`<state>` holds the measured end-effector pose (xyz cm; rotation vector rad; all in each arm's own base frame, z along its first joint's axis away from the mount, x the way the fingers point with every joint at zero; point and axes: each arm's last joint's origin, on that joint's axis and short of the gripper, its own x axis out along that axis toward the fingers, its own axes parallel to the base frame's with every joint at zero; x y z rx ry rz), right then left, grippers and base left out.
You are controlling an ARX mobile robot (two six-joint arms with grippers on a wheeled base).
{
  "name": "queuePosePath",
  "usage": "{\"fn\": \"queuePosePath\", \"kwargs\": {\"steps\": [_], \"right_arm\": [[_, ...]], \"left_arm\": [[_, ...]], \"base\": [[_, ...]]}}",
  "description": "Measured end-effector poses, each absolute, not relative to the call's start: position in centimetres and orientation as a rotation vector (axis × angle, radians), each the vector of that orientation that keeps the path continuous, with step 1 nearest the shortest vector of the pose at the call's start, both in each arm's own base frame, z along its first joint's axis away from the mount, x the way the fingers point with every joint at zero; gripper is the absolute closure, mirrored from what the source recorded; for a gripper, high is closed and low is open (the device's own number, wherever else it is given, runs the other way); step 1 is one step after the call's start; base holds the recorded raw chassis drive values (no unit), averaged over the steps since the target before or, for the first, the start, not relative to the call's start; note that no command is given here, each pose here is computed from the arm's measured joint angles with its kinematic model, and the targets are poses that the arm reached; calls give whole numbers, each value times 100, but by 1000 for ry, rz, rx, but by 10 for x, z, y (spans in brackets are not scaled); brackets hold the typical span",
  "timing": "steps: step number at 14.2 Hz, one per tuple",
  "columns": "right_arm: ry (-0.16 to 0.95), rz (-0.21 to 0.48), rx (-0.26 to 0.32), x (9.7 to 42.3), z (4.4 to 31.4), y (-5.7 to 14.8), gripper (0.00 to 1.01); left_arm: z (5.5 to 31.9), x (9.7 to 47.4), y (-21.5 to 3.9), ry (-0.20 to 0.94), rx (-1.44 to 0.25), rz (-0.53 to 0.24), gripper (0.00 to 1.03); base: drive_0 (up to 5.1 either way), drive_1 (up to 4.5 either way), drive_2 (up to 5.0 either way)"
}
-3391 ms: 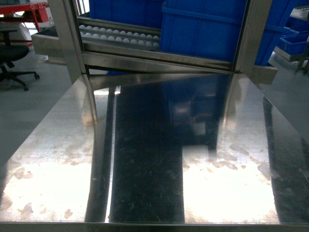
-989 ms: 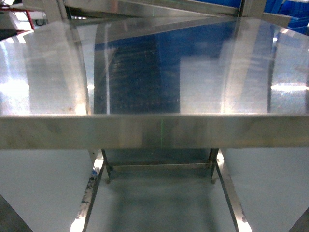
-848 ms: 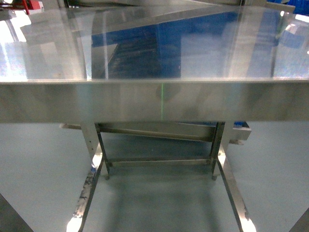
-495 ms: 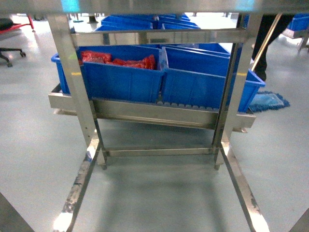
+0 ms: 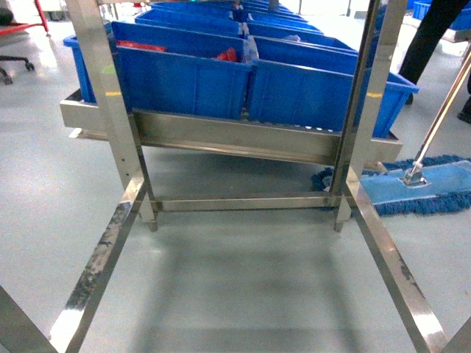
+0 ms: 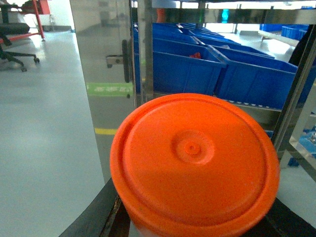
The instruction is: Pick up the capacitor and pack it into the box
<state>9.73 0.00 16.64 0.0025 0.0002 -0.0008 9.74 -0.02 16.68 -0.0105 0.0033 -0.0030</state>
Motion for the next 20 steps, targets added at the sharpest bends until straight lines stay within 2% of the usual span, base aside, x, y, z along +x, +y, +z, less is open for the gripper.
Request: {"fn": "queuePosePath", "kwargs": {"steps": [7, 20], "right_arm": [[-1, 0, 2, 97, 167, 0, 3], [-2, 0, 2, 97, 167, 0, 3]], "left_arm": [[167, 97, 0, 2, -10, -2, 59], [167, 97, 0, 1, -10, -2, 59]], "base": [[0, 0, 0], [-489, 246, 246]]}}
